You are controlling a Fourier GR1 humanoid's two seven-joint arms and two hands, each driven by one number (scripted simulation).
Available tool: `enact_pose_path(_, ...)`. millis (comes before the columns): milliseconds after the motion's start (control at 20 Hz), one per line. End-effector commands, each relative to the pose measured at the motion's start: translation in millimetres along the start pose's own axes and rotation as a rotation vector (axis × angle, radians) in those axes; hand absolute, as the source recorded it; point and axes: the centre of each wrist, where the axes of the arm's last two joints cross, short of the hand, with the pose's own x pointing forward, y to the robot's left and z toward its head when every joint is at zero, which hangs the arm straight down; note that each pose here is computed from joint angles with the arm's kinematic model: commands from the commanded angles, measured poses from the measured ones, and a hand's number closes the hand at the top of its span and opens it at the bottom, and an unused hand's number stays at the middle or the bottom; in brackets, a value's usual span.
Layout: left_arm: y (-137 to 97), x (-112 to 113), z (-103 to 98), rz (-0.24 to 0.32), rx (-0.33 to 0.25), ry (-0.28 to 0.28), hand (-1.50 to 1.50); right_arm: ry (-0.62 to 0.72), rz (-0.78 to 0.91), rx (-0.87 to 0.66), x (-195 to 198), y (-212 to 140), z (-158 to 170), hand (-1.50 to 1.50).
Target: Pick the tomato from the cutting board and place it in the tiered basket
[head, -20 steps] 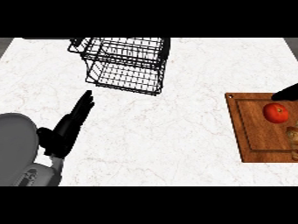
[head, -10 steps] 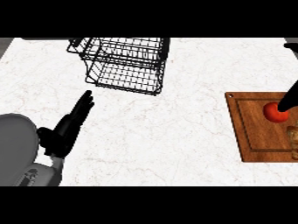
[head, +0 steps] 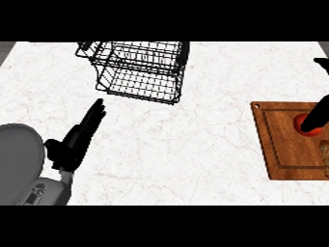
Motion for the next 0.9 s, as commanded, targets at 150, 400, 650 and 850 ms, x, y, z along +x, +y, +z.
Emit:
enact_pose_path(150,2,4,6,0.021,-0.008,-0.006,0.00,0.193,0.050,0.063,-10,43,-15,-1.50)
enact_pose_path(400,-1,10,-9,0.004,-0.007,-0.009,0.00,0.181,-0.001,0.085,-32,52,-33,-1.50)
enact_pose_path(650,-17,3,-2,0.002,0.002,0.001,0.00,0.204,0.018,0.074,-48,67,-43,-1.50)
enact_pose_path(850,-3,19,6,0.001,-0.014,0.003,0.00,0.241,-0.012,0.074,-42,84,-49,-1.50)
